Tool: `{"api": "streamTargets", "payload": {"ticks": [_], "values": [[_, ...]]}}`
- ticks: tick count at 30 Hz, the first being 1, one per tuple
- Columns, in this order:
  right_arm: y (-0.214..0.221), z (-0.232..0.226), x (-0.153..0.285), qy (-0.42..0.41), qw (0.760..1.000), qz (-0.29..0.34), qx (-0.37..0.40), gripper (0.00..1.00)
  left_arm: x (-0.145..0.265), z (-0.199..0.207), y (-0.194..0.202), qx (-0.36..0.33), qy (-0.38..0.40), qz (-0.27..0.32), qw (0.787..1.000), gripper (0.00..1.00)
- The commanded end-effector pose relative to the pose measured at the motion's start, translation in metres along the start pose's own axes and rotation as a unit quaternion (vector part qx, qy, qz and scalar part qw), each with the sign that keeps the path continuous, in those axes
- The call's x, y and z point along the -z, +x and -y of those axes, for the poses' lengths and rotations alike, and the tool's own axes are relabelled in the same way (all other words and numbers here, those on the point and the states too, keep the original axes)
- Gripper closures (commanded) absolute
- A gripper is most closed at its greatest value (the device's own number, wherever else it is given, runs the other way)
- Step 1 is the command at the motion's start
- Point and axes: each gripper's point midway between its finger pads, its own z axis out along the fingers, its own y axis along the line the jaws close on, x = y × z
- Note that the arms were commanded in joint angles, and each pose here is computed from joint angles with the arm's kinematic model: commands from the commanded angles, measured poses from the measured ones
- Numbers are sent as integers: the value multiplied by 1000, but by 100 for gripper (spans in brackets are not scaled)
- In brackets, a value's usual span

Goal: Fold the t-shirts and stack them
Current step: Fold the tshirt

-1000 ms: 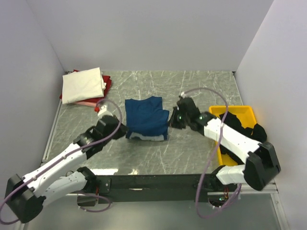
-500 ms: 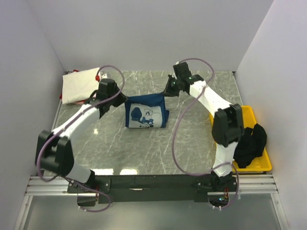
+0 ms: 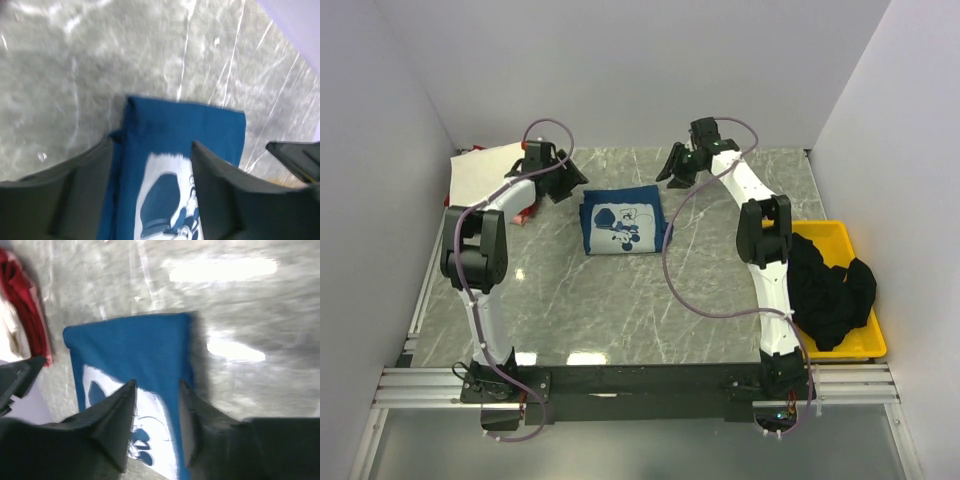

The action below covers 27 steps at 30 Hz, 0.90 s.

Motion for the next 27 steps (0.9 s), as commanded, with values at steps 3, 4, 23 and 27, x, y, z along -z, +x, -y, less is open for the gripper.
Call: {"api": "streamTargets", "payload": {"ticks": [3, 4, 23, 27], "values": [[-34, -15, 36, -18, 998, 49, 17, 42, 13, 30, -40, -11, 52, 29, 998, 30], [-34, -15, 40, -15, 998, 52, 24, 42, 20, 35, -42, -10, 56, 34, 998, 31], [93, -2, 49, 60, 995, 25, 74, 48, 53, -13, 110, -24, -26, -29, 999, 90], [114, 9, 38, 77, 994, 5, 74, 51, 49, -30, 132, -24, -41, -48, 998, 96]]}}
